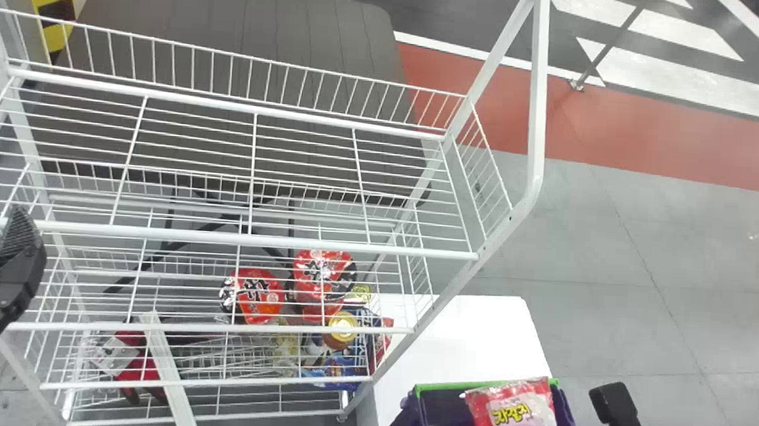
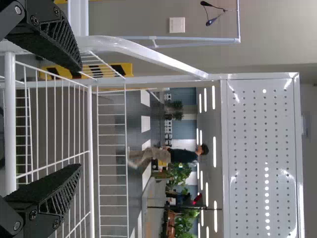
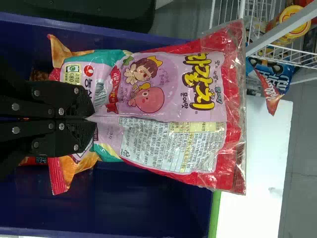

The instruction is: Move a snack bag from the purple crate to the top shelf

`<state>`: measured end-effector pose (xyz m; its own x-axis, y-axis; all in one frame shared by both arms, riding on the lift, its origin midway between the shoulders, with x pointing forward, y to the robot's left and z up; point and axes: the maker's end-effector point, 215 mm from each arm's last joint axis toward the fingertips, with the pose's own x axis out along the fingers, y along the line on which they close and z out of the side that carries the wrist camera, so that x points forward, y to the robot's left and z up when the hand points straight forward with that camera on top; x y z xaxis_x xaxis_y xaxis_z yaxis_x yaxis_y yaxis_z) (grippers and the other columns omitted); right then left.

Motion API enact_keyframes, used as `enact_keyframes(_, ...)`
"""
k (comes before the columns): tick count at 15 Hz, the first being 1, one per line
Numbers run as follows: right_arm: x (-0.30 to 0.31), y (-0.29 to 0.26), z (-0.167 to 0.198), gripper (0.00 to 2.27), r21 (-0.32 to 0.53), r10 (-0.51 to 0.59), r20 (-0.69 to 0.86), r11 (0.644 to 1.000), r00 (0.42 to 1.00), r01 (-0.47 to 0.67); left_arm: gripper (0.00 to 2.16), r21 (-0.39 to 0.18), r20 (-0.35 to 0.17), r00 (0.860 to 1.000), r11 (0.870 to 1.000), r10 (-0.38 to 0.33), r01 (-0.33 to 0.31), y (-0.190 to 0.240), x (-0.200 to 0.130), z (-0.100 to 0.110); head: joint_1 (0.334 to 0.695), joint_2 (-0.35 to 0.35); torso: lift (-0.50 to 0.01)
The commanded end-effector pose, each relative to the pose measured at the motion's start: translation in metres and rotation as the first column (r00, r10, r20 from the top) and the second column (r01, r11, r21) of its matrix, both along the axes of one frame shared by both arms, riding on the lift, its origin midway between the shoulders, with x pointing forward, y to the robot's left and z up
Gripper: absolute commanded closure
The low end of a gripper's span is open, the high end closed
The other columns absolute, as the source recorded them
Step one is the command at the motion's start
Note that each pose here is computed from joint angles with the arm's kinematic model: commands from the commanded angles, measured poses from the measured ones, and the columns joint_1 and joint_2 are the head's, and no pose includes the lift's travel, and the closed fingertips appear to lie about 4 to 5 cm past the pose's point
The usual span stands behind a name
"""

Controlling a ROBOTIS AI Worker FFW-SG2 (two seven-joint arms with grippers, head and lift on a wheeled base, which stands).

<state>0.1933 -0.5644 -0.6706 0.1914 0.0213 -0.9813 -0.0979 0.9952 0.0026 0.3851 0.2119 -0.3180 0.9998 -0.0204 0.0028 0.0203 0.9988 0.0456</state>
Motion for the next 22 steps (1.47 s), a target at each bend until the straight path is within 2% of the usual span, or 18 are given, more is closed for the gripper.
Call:
enact_keyframes(1,0.001,0.000,0.001,1.51,0.001,-0.001,0.002,1.000,1.000,0.001,0.13,0.001,0.000,1.000,1.000,0.001,-0.001,0.001,0.000,0.000,0.695,-0.350,-0.026)
enact_keyframes(14,-0.001,0.001,-0.001,1.51,0.007,-0.001,0.007,1.000,1.000,0.000,0.13,0.003,-0.001,1.000,1.000,-0.002,0.002,-0.001,-0.002,0.000,0.695,-0.350,0.010)
enact_keyframes(16,-0.011,0.004,0.001,1.52,0.012,-0.049,-0.028,0.999,0.998,0.050,0.13,0.002,-0.002,1.000,1.000,-0.001,0.001,-0.001,-0.002,-0.001,0.695,-0.350,0.000)
enact_keyframes(18,-0.007,0.021,0.016,1.57,0.072,-0.083,0.013,0.994,0.996,0.082,0.13,0.005,-0.003,1.000,1.000,0.000,0.000,-0.001,-0.002,-0.001,0.695,-0.350,0.000)
enact_keyframes(22,0.021,0.040,0.081,1.57,0.243,-0.165,0.188,0.963,0.968,0.117,0.13,0.010,-0.011,1.000,1.000,0.003,-0.003,-0.003,-0.003,-0.005,0.695,-0.350,0.000)
